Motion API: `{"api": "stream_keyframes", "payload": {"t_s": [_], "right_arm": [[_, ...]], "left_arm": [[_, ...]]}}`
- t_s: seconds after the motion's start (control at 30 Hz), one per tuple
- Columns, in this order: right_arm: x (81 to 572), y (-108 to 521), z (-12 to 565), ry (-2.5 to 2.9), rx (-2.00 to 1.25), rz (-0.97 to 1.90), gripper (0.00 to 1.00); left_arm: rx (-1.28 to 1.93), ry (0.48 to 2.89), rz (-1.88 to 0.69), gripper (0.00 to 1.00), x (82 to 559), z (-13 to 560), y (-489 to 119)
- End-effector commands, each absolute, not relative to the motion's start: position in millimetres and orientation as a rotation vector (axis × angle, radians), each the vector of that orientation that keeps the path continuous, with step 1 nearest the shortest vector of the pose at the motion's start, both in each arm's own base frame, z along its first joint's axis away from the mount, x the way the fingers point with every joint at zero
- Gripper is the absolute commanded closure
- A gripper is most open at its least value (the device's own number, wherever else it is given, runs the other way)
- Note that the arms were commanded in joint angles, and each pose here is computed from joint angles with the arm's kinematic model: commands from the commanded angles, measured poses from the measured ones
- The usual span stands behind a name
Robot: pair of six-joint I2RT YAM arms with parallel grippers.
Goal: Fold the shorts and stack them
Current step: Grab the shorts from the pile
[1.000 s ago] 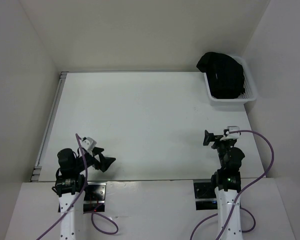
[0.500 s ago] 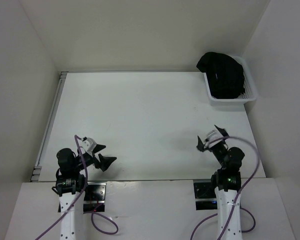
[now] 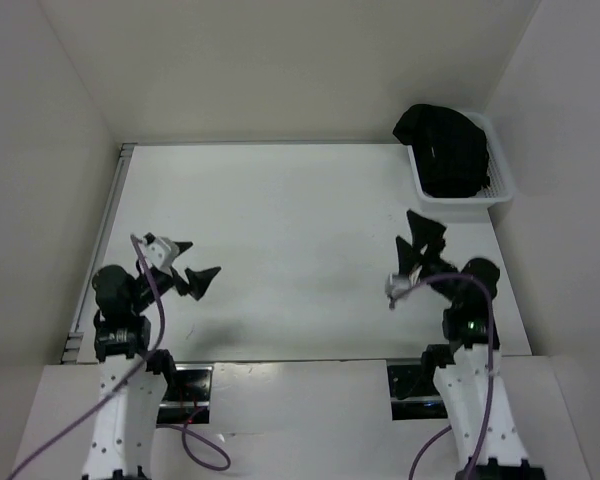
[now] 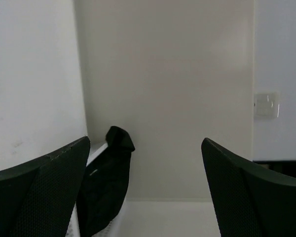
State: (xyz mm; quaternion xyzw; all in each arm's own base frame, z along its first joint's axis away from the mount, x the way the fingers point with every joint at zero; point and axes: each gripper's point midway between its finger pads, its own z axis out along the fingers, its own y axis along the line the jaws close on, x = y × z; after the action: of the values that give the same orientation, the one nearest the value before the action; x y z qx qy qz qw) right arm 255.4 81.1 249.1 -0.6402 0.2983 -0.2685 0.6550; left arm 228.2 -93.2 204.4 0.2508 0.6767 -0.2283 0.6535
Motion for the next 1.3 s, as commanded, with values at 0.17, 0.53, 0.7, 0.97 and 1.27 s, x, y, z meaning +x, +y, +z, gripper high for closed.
{"api": "stream_keyframes", "payload": {"t_s": [0.17,0.53,0.7,0.97,1.27], "right_arm": [[484,-18,360,1.660,-0.388,-0.426,0.02],[592,-148,191,2.031,0.271,-0.405,0.01],[600,-160,134,2.116,0.255,-0.449,0.01],[607,-152,87,2.207,0.236,-0.357,0.17],[598,-146,82,2.235,0.232,-0.324,0.98]], "left_arm": [[0.378,1.883,-0.381,0.00,365,254,-79],[0.419,2.158,-0.547,0.00,421,185,-108],[0.420,2.205,-0.539,0.00,426,164,-112],[0.440,2.224,-0.498,0.00,429,152,-123],[0.439,2.188,-0.481,0.00,426,166,-121]]}}
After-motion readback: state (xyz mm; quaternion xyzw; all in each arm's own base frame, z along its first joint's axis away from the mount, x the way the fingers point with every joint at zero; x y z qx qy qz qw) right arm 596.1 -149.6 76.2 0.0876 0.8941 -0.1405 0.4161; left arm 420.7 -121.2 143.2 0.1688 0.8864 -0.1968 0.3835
